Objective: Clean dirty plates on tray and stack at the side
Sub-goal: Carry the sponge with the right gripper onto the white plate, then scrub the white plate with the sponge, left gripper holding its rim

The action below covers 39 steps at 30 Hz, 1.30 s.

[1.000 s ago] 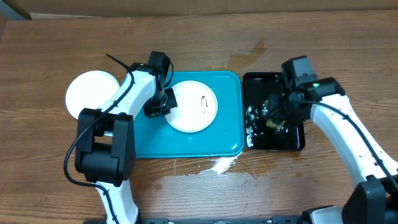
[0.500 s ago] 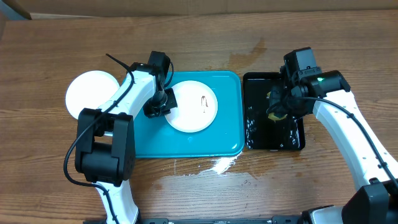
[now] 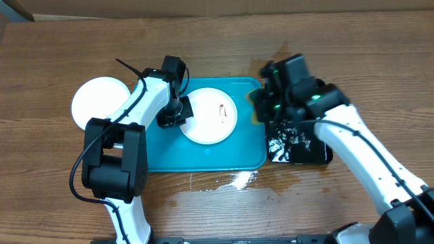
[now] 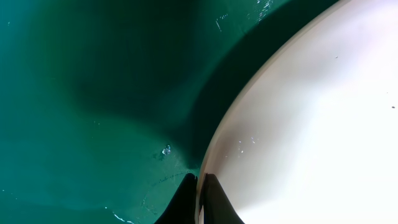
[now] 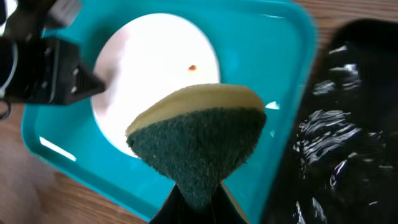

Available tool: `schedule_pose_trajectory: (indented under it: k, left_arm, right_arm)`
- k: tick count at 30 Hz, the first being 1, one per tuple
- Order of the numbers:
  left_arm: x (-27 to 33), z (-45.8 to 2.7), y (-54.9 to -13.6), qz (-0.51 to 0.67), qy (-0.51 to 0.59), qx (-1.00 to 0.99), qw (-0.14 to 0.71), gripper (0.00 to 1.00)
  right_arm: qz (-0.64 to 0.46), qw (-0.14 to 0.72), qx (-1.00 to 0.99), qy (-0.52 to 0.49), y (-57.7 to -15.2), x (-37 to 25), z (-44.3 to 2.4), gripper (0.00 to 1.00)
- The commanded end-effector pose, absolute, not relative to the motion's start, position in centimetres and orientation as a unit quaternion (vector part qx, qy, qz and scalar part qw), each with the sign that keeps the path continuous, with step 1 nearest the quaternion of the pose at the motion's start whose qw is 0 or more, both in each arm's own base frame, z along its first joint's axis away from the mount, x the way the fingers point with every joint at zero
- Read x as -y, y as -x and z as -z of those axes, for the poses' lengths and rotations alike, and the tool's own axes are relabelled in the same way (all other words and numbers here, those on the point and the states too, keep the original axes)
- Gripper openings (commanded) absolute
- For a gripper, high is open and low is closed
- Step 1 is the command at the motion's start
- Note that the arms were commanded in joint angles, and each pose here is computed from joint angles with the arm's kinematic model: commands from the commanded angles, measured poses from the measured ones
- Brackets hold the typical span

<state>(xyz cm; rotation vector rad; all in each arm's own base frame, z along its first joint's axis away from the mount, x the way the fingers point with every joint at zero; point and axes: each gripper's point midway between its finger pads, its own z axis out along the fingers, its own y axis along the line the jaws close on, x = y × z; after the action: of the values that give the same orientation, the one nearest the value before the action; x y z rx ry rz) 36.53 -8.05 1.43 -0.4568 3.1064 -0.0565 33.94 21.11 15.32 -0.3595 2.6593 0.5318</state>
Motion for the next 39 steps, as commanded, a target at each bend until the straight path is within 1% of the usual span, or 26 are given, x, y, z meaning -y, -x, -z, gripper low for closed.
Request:
schedule_pose_trajectory:
  k: [1,4,8,13,19,24,29,32,36,39]
  left_arm:
    - [8.3,-2.7,-37.0,0.025,0.110,-0.993,0.017,0.04]
    - [9.0,-2.7,-36.9,0.043,0.062,-0.997,0.013,0.04]
    - [9.9,-2.8,-36.7,0.068,-0.012,-0.998,0.011,0.04]
    - [9.9,-2.8,-36.7,0.069,-0.049,-0.996,0.013,0.04]
    - [9.9,-2.8,-36.8,0.069,-0.048,-0.996,0.015,0.04]
    - [9.9,-2.8,-36.8,0.069,-0.047,-0.996,0.015,0.05]
    - [10.0,-2.8,-36.9,0.070,-0.044,-0.996,0.017,0.06]
    - [10.0,-2.8,-36.9,0.070,-0.044,-0.996,0.017,0.07]
    - [10.0,-2.8,-36.9,0.070,-0.036,-0.997,0.017,0.06]
    - [10.0,-2.8,-36.9,0.069,-0.035,-0.997,0.017,0.06]
  right_arm:
    - [-0.161,0.204,-0.951,0.166,-34.2,-22.4,-13.9,0.04]
    - [-0.143,0.191,-0.950,0.203,-34.0,-23.7,-11.7,0.04]
    - [-0.130,0.187,-0.947,0.225,-34.6,-25.0,-9.3,0.04]
    - [-0.138,0.202,-0.943,0.227,-35.5,-25.9,-8.9,0.04]
    - [-0.170,0.194,-0.933,0.249,-34.9,-27.0,-9.1,0.04]
    - [-0.170,0.190,-0.934,0.252,-34.7,-26.9,-8.8,0.04]
    - [-0.171,0.178,-0.932,0.267,-33.5,-27.3,-7.9,0.04]
    - [-0.172,0.174,-0.931,0.272,-33.1,-27.6,-7.6,0.06]
    - [-0.175,0.181,-0.927,0.277,-33.1,-28.1,-7.8,0.13]
    - [-0.176,0.184,-0.926,0.277,-33.2,-28.2,-7.9,0.13]
